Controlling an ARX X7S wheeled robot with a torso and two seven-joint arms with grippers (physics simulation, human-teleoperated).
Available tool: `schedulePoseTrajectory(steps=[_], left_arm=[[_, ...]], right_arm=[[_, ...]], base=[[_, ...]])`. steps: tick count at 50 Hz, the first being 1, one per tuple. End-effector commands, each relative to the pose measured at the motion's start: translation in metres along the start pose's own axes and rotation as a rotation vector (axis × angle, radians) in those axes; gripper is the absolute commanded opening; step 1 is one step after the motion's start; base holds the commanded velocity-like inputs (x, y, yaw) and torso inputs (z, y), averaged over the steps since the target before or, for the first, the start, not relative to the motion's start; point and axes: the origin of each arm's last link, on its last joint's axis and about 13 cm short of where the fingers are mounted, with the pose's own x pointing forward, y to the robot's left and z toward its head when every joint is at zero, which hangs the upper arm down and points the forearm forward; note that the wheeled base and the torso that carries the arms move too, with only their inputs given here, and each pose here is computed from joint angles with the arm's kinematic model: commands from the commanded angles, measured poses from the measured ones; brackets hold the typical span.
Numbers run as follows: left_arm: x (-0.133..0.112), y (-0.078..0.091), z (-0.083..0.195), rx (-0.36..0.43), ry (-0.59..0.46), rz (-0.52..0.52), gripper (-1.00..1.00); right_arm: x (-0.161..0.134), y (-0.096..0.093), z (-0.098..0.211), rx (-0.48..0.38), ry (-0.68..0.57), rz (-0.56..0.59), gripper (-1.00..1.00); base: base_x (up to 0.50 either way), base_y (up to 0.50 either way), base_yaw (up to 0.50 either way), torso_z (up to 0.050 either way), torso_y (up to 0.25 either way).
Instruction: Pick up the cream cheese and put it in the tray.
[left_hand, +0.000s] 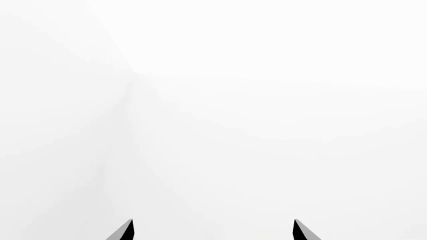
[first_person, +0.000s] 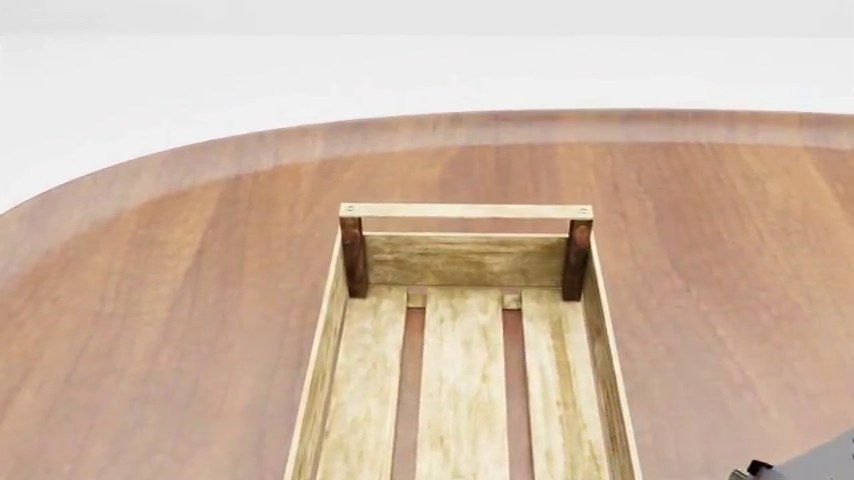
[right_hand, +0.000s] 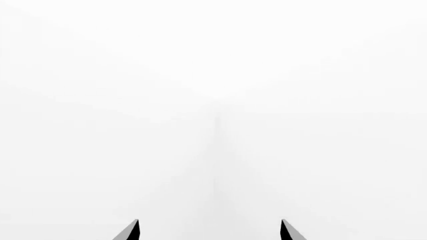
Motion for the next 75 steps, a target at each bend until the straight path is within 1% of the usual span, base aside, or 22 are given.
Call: schedulePoseTrajectory(steps=[1,8,11,15,20,21,29,31,38,50,53,54,57,60,61,62,66,67,70,73,74,75], left_arm=[[0.0,0.001,0.0,0.001,-0.003,0.004,1.0],[0.0,0.001,0.0,0.002,-0.002,0.002,1.0],[-0.001,0.0,-0.001,0.004,0.0,0.0,1.0],[-0.001,0.001,-0.001,0.003,0.001,0.0,1.0],[-0.001,0.0,0.0,0.004,0.002,-0.001,1.0],[-0.001,0.0,0.0,0.005,0.002,-0.002,1.0],[-0.001,0.001,0.0,0.005,0.002,0.0,1.0],[0.0,0.001,-0.001,0.007,0.005,-0.002,1.0],[-0.001,0.0,-0.002,0.01,0.009,-0.002,1.0],[-0.001,-0.001,-0.003,0.012,0.017,-0.005,1.0],[-0.001,-0.001,-0.003,0.013,0.018,-0.007,1.0],[-0.001,-0.001,-0.003,0.013,0.019,-0.007,1.0],[-0.001,-0.001,-0.004,0.013,0.022,-0.008,1.0],[-0.001,-0.002,-0.004,0.014,0.023,-0.01,1.0],[-0.001,-0.002,-0.004,0.014,0.024,-0.01,1.0],[-0.001,-0.002,-0.004,0.015,0.026,-0.012,1.0],[-0.001,-0.002,-0.004,0.016,0.027,-0.012,1.0],[-0.001,-0.002,-0.004,0.017,0.028,-0.013,1.0],[-0.002,-0.002,-0.005,0.019,0.031,-0.015,1.0],[-0.001,-0.002,-0.005,0.019,0.027,-0.013,1.0],[-0.001,-0.002,-0.005,0.018,0.029,-0.013,1.0],[-0.002,-0.002,-0.005,0.019,0.029,-0.014,1.0]], right_arm=[[0.012,-0.023,0.001,-0.067,0.039,-0.143,1.0],[0.018,-0.039,0.001,-0.115,0.042,-0.218,1.0],[0.021,-0.047,0.0,-0.161,0.046,-0.267,1.0],[0.023,-0.052,-0.003,-0.183,0.059,-0.279,1.0],[0.028,-0.054,-0.007,-0.209,0.081,-0.274,1.0],[0.029,-0.054,-0.008,-0.227,0.085,-0.278,1.0],[0.039,-0.058,-0.012,-0.217,0.116,-0.295,1.0],[0.041,-0.057,-0.015,-0.238,0.124,-0.292,1.0],[0.049,-0.058,-0.023,-0.245,0.166,-0.285,1.0],[0.071,-0.065,-0.02,-0.261,0.228,-0.274,1.0],[0.076,-0.066,-0.021,-0.238,0.264,-0.252,1.0],[0.077,-0.067,-0.02,-0.217,0.266,-0.256,1.0],[0.082,-0.07,-0.019,-0.194,0.284,-0.267,1.0],[0.085,-0.071,-0.019,-0.187,0.304,-0.262,1.0],[0.086,-0.07,-0.019,-0.194,0.326,-0.237,1.0],[0.087,-0.069,-0.02,-0.171,0.353,-0.213,1.0],[0.088,-0.07,-0.019,-0.155,0.383,-0.206,1.0],[0.088,-0.07,-0.019,-0.133,0.4,-0.204,1.0],[0.09,-0.073,-0.016,-0.11,0.419,-0.196,1.0],[0.091,-0.074,-0.016,-0.115,0.434,-0.193,1.0],[0.09,-0.075,-0.018,-0.112,0.471,-0.173,1.0],[0.091,-0.075,-0.018,-0.105,0.469,-0.183,1.0]], base=[[0.0,0.0,0.0,0.0,0.0],[0.0,0.0,0.0,0.0,0.0],[0.0,0.0,0.0,0.0,0.0],[0.0,0.0,0.0,0.0,0.0],[0.0,0.0,0.0,0.0,0.0],[0.0,0.0,0.0,0.0,0.0],[0.0,0.0,0.0,0.0,0.0],[0.0,0.0,0.0,0.0,0.0],[0.0,0.0,0.0,0.0,0.0],[0.0,0.0,0.0,0.0,0.0],[0.0,0.0,0.0,0.0,0.0],[0.0,0.0,0.0,0.0,0.0],[0.0,0.0,0.0,0.0,0.0],[0.0,0.0,0.0,0.0,0.0],[0.0,0.0,0.0,0.0,0.0],[0.0,0.0,0.0,0.0,0.0],[0.0,0.0,0.0,0.0,0.0],[0.0,0.0,0.0,0.0,0.0],[0.0,0.0,0.0,0.0,0.0],[0.0,0.0,0.0,0.0,0.0],[0.0,0.0,0.0,0.0,0.0],[0.0,0.0,0.0,0.0,0.0]])
